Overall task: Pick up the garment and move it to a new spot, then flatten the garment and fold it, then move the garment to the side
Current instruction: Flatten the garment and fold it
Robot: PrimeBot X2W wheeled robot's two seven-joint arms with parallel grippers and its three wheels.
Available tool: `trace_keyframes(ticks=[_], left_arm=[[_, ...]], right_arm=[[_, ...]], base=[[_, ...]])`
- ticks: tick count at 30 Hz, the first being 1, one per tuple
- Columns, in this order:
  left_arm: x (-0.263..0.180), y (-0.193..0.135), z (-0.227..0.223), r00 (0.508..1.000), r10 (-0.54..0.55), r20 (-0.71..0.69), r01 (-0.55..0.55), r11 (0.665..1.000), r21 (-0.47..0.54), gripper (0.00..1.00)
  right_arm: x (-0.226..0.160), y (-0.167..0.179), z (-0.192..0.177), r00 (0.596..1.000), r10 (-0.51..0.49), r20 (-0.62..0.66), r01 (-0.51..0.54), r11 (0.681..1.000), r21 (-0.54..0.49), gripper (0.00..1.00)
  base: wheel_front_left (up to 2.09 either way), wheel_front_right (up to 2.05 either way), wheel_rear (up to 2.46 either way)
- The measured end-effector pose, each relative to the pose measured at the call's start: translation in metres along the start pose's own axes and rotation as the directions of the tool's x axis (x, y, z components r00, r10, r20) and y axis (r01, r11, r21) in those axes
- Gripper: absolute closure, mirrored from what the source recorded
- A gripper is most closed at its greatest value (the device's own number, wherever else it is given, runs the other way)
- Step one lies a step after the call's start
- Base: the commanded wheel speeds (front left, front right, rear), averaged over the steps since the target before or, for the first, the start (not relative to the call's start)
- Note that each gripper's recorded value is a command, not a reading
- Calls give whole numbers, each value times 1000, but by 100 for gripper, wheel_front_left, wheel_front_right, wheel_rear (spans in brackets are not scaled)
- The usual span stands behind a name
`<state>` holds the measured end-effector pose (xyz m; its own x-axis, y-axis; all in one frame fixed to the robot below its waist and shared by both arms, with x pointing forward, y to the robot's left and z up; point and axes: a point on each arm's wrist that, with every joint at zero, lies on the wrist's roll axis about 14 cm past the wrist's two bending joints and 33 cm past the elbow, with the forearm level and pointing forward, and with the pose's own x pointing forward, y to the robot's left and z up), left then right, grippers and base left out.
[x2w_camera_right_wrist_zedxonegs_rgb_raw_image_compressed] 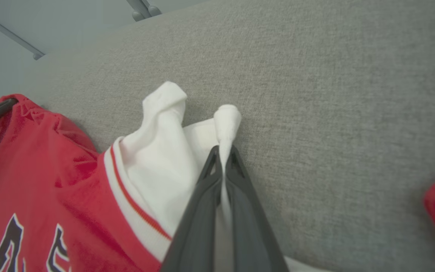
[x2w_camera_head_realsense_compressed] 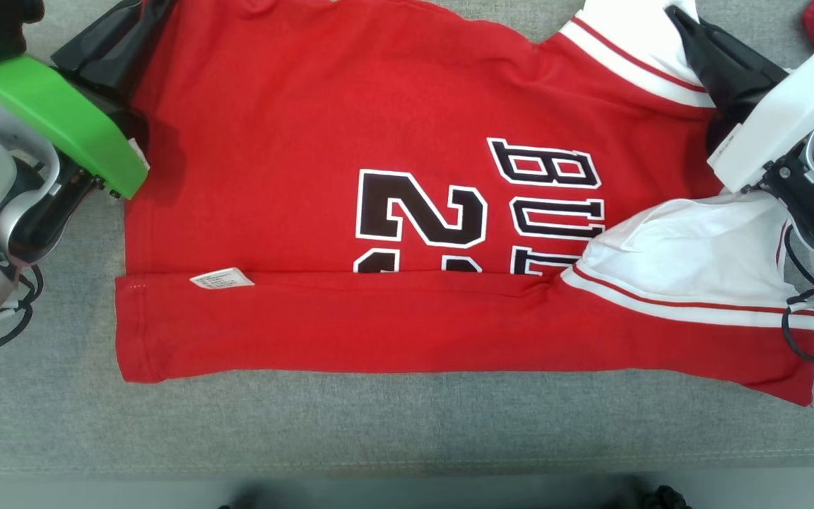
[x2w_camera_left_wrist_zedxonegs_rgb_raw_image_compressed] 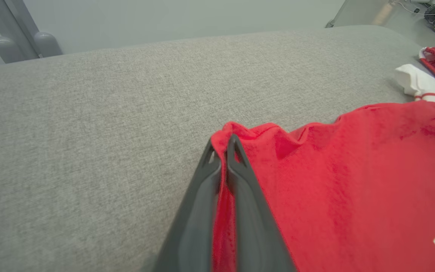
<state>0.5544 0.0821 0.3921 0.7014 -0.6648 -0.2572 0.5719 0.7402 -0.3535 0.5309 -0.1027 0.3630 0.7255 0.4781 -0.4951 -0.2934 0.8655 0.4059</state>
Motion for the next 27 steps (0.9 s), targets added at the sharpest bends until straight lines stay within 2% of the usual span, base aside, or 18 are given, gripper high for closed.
trace_keyframes(ticks=[8, 14, 22, 27], left_arm=[[-29, 16, 14, 995, 95, 37, -93, 994, -54, 100], [-42, 4, 22, 994, 88, 61, -82, 993, -83, 100], [-39, -11, 49, 989, 50, 140, -33, 993, -116, 100], [-40, -17, 39, 991, 36, 131, -17, 989, -144, 100]], right_arm=[[-19, 23, 16, 996, 50, 69, -50, 999, -2, 100], [-41, 29, 18, 995, 48, 91, -48, 999, 2, 100], [-67, 21, 42, 988, 9, 153, -3, 999, -39, 100], [-67, 21, 45, 986, 9, 164, -3, 999, -40, 100]], base=[[0, 0, 0], [0, 0, 0], [0, 0, 0], [0, 0, 0]])
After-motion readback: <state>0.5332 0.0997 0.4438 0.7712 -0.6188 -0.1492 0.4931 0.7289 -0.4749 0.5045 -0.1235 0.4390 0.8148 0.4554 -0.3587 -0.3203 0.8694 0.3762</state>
